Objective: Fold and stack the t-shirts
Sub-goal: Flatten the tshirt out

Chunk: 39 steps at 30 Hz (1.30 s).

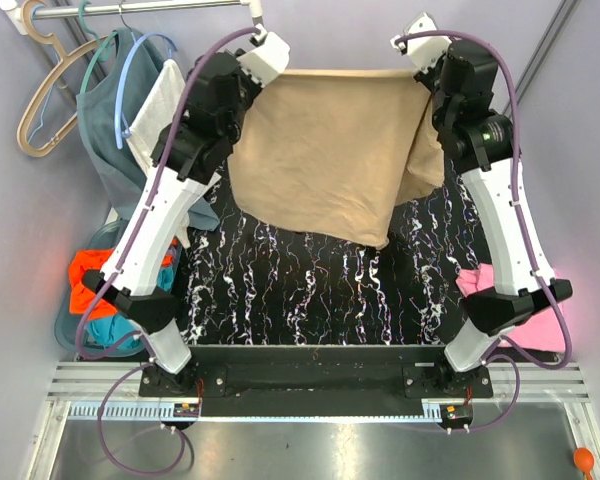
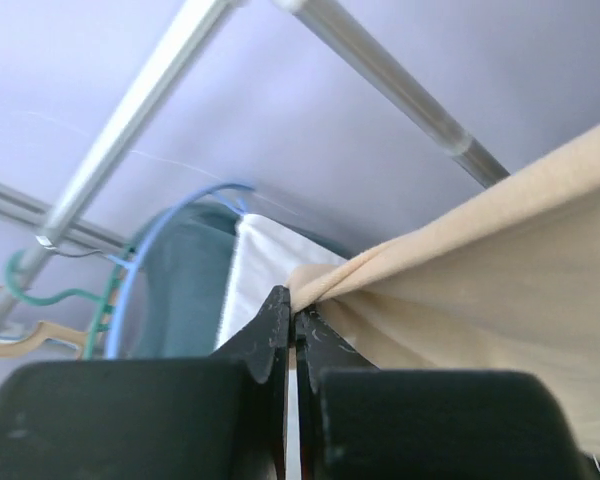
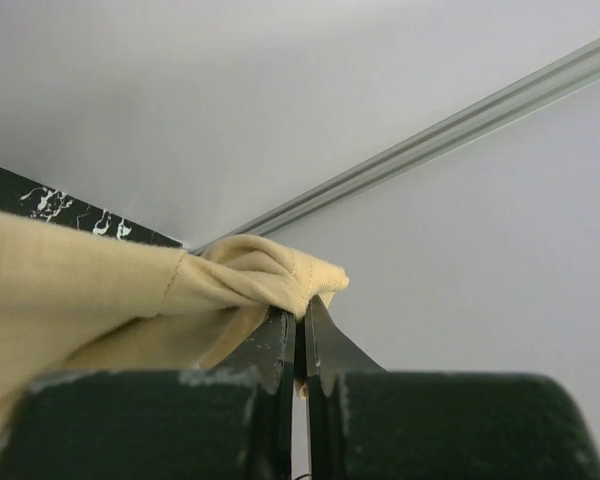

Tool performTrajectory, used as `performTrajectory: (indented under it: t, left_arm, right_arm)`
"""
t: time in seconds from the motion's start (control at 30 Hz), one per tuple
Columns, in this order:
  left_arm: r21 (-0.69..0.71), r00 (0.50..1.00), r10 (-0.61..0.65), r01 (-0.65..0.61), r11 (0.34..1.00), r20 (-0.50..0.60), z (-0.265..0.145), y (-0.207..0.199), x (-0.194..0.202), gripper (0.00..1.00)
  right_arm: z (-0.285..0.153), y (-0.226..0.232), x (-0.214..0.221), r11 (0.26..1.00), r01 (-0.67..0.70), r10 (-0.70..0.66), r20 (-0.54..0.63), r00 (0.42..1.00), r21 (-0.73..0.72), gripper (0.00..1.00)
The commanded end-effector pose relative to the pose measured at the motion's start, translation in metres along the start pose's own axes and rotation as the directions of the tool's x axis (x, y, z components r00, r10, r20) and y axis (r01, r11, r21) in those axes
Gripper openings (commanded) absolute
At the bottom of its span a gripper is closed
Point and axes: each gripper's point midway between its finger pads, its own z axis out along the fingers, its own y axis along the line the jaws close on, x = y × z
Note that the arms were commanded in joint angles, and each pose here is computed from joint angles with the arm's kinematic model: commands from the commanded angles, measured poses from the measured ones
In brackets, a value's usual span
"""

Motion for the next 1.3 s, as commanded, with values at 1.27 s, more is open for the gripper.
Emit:
performTrajectory:
  t: [1.27]
  left_arm:
    - [-0.196, 0.993, -0.116, 0.119, 0.973, 0.024, -0.024, 0.094, 0.022, 0.0]
  right_arm:
    - [-0.04, -0.079, -0.011, 0.988, -0.001, 0.004, -0.02, 1.0, 0.157, 0.0]
